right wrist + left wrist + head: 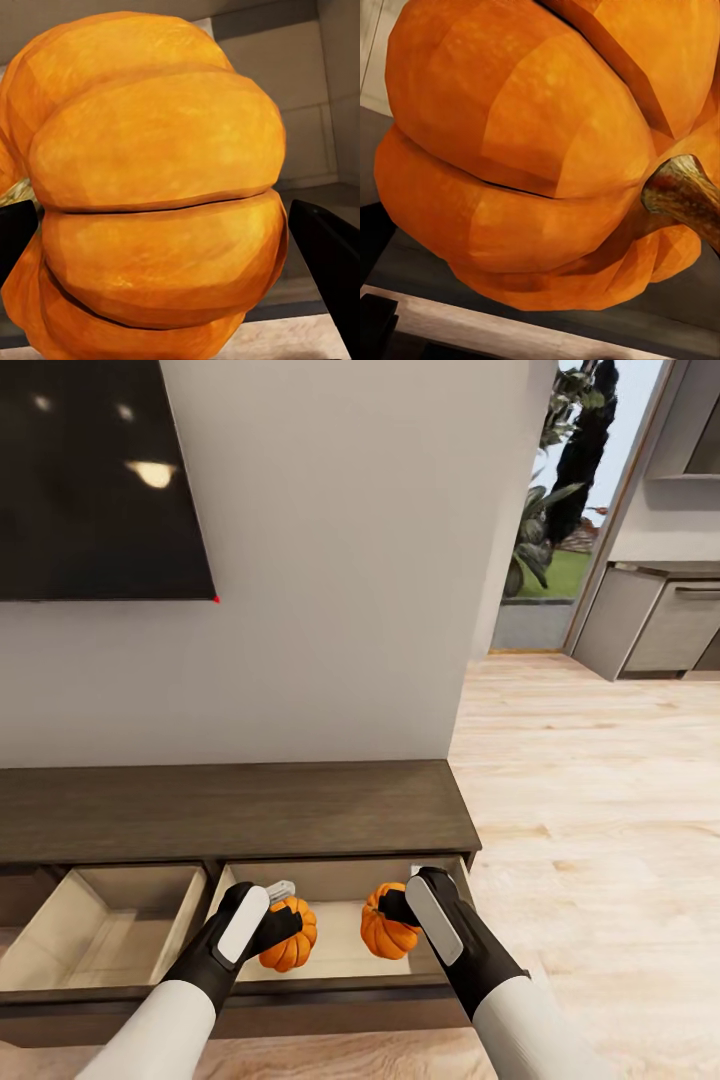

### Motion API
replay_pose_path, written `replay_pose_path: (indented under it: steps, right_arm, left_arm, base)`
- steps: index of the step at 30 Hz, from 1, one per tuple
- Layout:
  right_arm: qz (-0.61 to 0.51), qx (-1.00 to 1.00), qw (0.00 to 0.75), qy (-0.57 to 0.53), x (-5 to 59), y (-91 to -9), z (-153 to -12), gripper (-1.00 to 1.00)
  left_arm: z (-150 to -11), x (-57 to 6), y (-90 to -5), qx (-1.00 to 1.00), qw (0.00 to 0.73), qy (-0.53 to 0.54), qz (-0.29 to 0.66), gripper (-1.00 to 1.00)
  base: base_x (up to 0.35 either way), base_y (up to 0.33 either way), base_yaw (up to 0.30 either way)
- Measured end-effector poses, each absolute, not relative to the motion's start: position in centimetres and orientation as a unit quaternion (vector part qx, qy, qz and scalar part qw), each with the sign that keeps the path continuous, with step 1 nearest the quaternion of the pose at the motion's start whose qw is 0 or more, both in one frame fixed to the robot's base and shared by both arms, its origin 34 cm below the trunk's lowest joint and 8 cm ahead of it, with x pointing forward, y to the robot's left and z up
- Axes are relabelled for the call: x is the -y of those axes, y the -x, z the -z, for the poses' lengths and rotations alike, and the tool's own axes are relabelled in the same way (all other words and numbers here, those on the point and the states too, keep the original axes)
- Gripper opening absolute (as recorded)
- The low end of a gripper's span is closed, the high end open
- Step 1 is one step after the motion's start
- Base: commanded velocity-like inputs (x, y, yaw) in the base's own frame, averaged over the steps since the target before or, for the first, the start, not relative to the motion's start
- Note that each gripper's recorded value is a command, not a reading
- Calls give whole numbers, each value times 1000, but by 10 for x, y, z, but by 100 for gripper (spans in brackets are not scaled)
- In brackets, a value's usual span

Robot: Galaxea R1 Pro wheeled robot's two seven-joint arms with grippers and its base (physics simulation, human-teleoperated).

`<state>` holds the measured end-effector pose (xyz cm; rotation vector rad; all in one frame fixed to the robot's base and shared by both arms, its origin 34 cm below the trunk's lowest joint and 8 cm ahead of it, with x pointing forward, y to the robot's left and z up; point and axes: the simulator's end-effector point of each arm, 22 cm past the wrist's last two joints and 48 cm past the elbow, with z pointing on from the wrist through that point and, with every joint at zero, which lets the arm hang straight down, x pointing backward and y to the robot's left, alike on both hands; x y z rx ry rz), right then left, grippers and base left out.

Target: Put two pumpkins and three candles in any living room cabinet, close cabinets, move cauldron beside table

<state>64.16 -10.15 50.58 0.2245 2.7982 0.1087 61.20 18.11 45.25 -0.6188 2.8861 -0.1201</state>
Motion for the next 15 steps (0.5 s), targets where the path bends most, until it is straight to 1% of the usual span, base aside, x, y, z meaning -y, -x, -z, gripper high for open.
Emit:
replay_pose_path:
  steps: [5, 15]
  right_arm:
    - [-38, -982, 166, -78, 102, -642, -506, -100]
    - [-38, -982, 165, -79, 101, -641, -502, -100]
  left_arm:
    - [-453, -182, -612, -973, 94, 209, 40, -100]
    - [-449, -182, -612, -972, 94, 210, 40, -100]
  base:
    - [118, 0, 0]
    - [10, 0, 0]
